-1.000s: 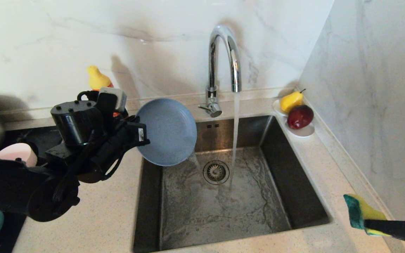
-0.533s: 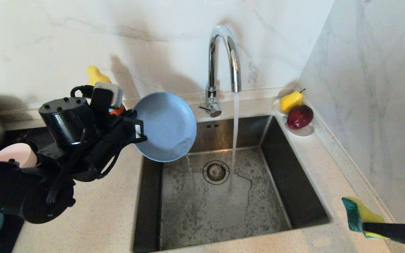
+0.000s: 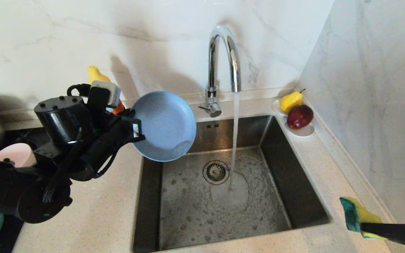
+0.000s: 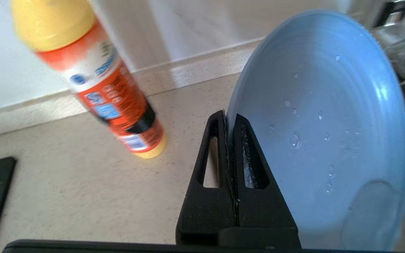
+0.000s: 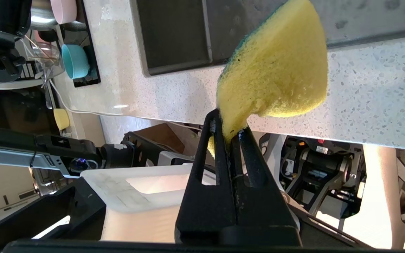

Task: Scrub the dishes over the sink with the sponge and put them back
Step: Rinse the plate, then place the plate on the table

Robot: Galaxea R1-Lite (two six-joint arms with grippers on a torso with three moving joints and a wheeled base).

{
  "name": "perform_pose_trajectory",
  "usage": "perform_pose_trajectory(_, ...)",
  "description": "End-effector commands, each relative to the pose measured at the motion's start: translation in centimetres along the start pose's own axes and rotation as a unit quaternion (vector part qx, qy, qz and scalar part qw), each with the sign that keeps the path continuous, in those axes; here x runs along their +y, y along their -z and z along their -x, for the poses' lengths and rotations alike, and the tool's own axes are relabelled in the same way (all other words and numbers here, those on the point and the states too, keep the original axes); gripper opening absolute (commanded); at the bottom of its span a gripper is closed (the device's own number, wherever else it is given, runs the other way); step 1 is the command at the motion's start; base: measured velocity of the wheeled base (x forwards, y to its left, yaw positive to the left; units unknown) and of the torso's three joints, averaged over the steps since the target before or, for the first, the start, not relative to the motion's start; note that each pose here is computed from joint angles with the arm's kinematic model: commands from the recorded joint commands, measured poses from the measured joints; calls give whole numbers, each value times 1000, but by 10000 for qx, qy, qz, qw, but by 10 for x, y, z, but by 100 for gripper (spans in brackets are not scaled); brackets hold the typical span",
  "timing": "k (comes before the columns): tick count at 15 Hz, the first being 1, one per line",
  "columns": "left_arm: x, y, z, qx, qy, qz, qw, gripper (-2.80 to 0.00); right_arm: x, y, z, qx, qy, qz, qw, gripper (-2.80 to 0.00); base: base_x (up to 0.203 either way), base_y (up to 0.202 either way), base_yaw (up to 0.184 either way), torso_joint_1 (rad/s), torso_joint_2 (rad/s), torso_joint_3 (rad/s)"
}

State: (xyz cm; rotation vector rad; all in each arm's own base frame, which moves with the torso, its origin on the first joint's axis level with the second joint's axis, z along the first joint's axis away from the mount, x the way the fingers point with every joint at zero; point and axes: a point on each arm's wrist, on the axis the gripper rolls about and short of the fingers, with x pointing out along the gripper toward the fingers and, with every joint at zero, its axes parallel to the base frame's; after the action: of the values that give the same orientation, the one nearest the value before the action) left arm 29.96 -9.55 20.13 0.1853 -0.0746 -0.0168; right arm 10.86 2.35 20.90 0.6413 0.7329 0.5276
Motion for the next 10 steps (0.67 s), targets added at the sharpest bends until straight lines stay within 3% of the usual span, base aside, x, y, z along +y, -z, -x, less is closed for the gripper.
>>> perform_pose_trajectory(1,15,4,-5,195,-234,109,9995,-280,-2,-1,-3,54,11,-49,10000,-280,0,0,0,0,0,0)
perform_pose_trajectory(4,43,12,-2,1232,-400,709,9890,-280,-2,-2,-5,18,-10,-20,10000,-280,0,0,0,0,0,0)
perform_pose_trajectory(7,84,3,22,2041,-355,1850,9606,-280,-3,-3,-6,47,-2,-39,10000,-280,0,0,0,0,0,0)
perform_pose_trajectory(9,105,3,36,2334,-493,2317,9431,-280,-3,-4,-7,20,-18,-18,10000,-280,0,0,0,0,0,0)
perform_pose_trajectory(10,112,4,44,2512,-551,2416,9357,-280,-4,-4,-8,28,-13,-25,10000,-280,0,0,0,0,0,0)
